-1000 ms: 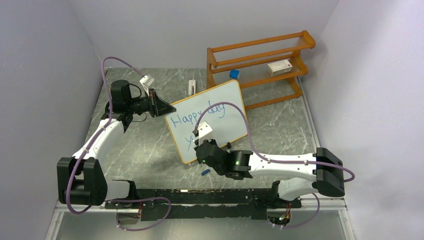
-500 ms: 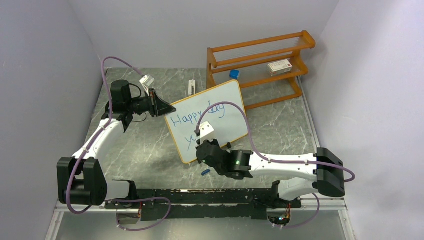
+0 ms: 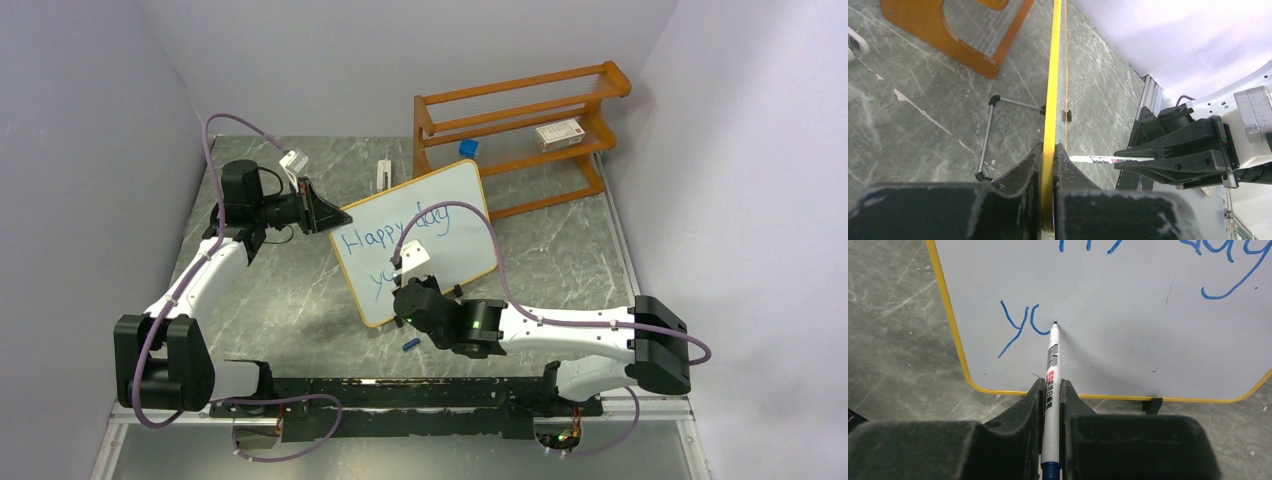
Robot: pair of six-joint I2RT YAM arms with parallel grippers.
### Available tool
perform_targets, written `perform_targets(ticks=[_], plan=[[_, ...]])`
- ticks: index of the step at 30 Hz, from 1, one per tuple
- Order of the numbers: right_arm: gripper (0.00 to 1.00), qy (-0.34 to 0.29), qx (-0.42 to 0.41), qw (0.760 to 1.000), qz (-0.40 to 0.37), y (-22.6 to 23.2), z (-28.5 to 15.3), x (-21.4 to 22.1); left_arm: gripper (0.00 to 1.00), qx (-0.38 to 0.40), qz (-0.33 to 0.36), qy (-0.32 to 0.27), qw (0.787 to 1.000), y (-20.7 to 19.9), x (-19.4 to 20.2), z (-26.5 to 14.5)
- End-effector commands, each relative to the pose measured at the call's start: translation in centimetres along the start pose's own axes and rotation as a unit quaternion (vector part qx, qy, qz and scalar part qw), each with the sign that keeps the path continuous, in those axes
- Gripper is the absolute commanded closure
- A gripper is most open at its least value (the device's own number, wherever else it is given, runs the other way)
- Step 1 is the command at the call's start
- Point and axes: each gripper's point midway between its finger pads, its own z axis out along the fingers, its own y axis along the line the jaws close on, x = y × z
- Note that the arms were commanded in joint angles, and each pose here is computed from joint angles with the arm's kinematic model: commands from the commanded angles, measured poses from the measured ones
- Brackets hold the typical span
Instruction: Write a sentence on the whiteboard
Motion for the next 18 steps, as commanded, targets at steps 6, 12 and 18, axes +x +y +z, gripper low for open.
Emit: perform_targets(ticks=[6,12,18], plan=[[1.0,-0.043,0.006,0.999,0.025,-0.1,0.3,-2.7,0.95,-0.008,-0.014,0.018,1.0,0.5,1.6,0.5],[1.0,-0.043,-0.007,0.999,0.022,0.6,0.5,-2.9,0.95,-0.009,-0.015,0.018,1.0,0.5,1.6,0.5],[1.0,-0.041,-0.023,0.999,0.016,1.2,0.6,-2.9,0.95,-0.009,-0.014,0.018,1.0,0.5,1.6,0.5]])
